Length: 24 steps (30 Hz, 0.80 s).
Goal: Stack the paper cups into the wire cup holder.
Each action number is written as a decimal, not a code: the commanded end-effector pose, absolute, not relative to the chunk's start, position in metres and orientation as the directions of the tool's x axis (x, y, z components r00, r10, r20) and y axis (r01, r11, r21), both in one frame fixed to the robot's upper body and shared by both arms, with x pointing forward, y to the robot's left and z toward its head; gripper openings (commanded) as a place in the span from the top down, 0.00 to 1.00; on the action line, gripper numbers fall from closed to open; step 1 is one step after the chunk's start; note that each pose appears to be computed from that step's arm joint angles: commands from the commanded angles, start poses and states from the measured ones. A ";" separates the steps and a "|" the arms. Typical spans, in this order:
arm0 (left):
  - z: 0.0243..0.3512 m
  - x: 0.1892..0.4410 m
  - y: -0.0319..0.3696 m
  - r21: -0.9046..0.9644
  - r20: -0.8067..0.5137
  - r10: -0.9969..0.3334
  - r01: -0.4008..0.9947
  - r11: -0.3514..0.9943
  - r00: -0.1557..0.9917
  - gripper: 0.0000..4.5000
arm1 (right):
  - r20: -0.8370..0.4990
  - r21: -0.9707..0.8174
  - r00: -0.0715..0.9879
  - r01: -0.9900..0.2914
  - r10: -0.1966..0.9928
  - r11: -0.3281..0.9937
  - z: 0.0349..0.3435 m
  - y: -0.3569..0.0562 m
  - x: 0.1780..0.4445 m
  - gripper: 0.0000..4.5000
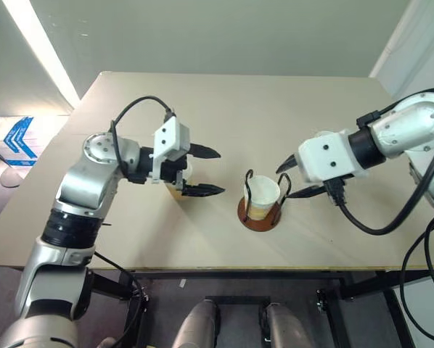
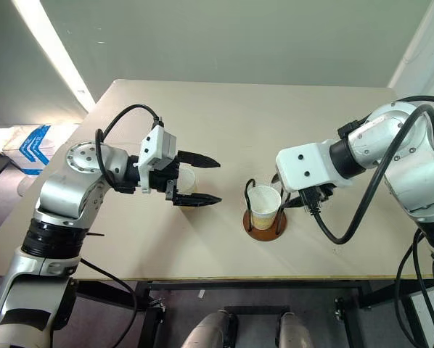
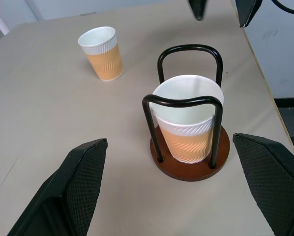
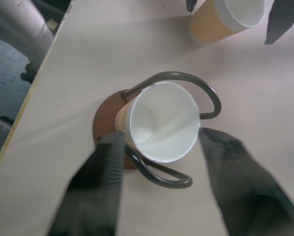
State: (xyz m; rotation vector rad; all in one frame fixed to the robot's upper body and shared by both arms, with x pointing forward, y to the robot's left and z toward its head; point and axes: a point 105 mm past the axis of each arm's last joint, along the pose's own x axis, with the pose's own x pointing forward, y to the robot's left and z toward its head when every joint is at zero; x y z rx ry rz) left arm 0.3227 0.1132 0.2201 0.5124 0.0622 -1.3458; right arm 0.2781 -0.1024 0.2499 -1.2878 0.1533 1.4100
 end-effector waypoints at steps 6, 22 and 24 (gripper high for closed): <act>0.241 0.323 0.118 0.431 -0.305 -0.890 0.883 0.187 0.338 0.00 | -0.501 -0.585 0.368 -0.811 0.783 0.007 0.287 -0.109 0.281 0.19; 0.249 0.301 0.169 0.599 -0.549 -0.637 0.786 0.152 0.542 0.00 | -0.191 -0.217 0.397 -0.909 0.898 0.356 0.305 -0.139 0.250 0.19; 0.244 0.303 0.175 0.603 -0.583 -0.589 0.784 0.150 0.561 0.00 | -0.183 -0.206 0.391 -0.912 0.902 0.354 0.305 -0.138 0.250 0.19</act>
